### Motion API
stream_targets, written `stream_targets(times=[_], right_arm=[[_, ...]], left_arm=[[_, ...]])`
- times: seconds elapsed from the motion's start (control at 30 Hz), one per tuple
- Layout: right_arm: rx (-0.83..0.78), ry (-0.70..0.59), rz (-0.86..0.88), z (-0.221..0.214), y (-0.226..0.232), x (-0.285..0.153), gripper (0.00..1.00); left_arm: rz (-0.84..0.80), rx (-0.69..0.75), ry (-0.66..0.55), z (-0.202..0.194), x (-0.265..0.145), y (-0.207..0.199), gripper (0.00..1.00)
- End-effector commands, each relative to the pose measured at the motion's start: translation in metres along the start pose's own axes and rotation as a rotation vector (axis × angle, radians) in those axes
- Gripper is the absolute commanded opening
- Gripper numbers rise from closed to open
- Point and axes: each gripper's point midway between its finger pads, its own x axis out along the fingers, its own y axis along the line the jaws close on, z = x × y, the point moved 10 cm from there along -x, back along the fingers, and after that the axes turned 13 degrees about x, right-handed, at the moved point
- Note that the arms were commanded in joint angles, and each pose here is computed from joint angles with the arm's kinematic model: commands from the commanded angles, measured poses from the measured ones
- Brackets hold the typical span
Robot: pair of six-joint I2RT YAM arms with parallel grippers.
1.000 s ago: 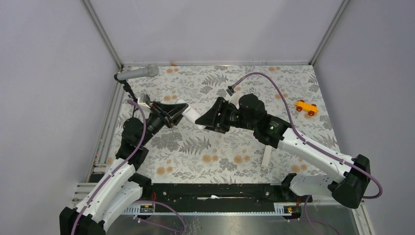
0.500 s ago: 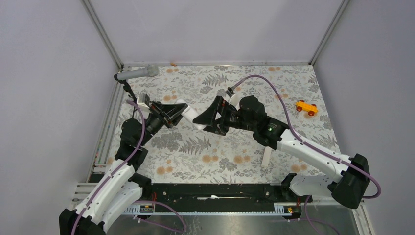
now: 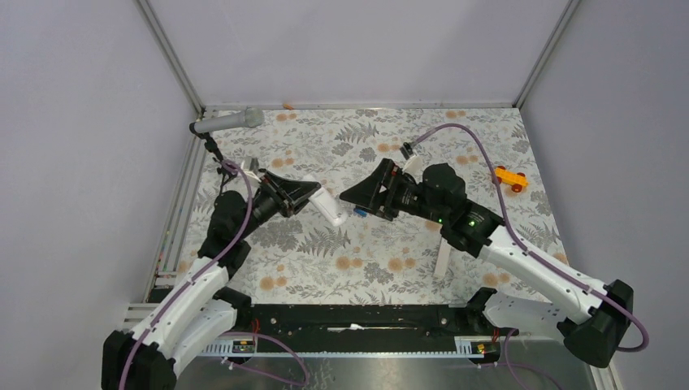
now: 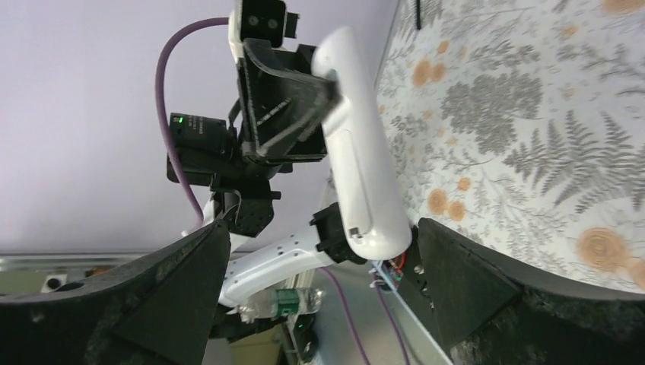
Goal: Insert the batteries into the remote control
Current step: Place the remote control at the center of the board.
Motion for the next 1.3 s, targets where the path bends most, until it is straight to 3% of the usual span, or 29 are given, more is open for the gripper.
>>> stream_targets(times=[0.0,0.07,0.27,0.6,0.97,1.17,1.27], right_arm=[[-0.095,-0.057,-0.093,0.004,-0.02,-0.012,1.0],[-0.141,-0.028,-0.102,0.003,-0.028,-0.014,0.99],[-0.266,-0.055,-0.238,0.007,-0.041,-0.023,0.97],[-0.245,-0.067,-0.293,0.006,-0.051,-0.025,0.96],[-0.237,-0.055,-0.36,0.002,-0.074,-0.028,0.95],[-0.312,0.136,-0.537,-0.007,-0.131,-0.014,0.96],[-0.364,0.162,-0.585,-0.012,-0.152,-0.002,0.97]], left_arm=[[-0.062,0.057,0.121,-0.009,0.004,0.013,0.0],[-0.071,0.073,0.177,-0.012,0.005,0.015,0.0],[0.134,0.156,0.365,-0.02,0.014,0.048,0.0],[0.231,0.175,0.532,-0.045,0.05,0.097,0.0],[0.244,0.269,0.56,-0.067,0.075,0.145,0.04],[0.226,0.216,0.543,-0.076,0.077,0.157,0.04],[0.201,0.176,0.529,-0.076,0.079,0.154,0.04]])
